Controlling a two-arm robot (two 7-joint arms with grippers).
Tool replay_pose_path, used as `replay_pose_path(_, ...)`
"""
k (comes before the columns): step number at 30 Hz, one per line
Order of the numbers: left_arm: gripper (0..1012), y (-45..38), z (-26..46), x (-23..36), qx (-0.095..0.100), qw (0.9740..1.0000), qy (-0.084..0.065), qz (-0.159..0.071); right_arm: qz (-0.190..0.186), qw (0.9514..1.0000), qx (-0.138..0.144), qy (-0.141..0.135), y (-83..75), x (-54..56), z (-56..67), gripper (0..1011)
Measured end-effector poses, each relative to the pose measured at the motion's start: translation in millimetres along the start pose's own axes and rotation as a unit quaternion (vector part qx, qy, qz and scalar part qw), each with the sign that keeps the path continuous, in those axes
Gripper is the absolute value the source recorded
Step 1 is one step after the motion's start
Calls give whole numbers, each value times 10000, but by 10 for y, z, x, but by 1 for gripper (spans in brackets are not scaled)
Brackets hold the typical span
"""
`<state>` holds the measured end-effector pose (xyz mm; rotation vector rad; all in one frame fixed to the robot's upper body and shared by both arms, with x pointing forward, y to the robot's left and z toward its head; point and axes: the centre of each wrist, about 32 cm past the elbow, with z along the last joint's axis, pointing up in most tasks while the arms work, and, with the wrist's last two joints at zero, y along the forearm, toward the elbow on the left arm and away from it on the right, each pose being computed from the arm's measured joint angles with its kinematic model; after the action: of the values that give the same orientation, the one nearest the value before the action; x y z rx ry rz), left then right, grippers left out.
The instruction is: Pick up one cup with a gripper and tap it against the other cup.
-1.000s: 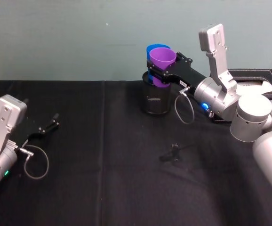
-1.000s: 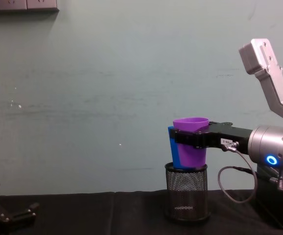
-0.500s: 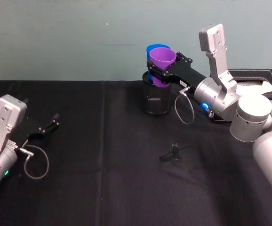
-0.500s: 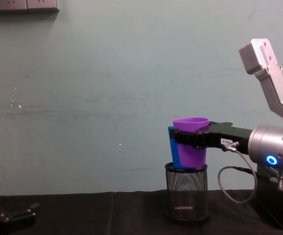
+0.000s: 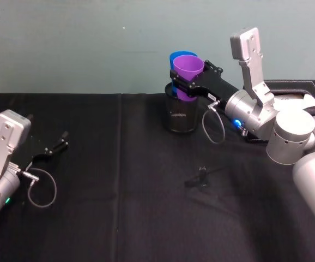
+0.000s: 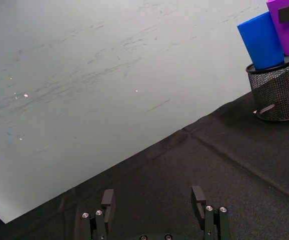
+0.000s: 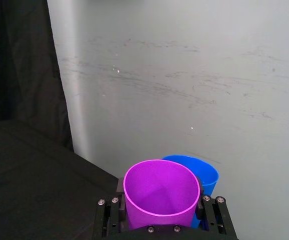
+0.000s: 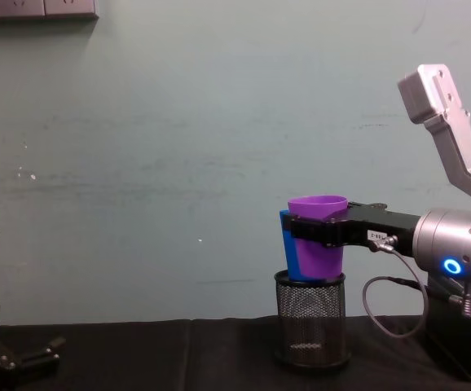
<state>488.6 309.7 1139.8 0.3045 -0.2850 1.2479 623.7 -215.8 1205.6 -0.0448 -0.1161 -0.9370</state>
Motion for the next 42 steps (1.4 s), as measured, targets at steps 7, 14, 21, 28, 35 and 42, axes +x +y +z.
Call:
replay_pose_path(7,1000,0,0,0,-1,10000,0,0,0,10000,0,0,0,0,0,749)
replay_pose_path(14,1000,0,0,0,0,10000,0,0,0,10000,0,0,0,0,0,749)
replay_pose_path(21,1000,0,0,0,0,10000,0,0,0,10000,0,0,0,0,0,749)
replay_pose_path(28,1000,0,0,0,0,10000,0,0,0,10000,0,0,0,0,0,749)
replay_pose_path(35,1000,0,0,0,0,10000,0,0,0,10000,0,0,0,0,0,749)
replay_pose_path(42,1000,0,0,0,-1,10000,0,0,0,10000,0,0,0,0,0,749)
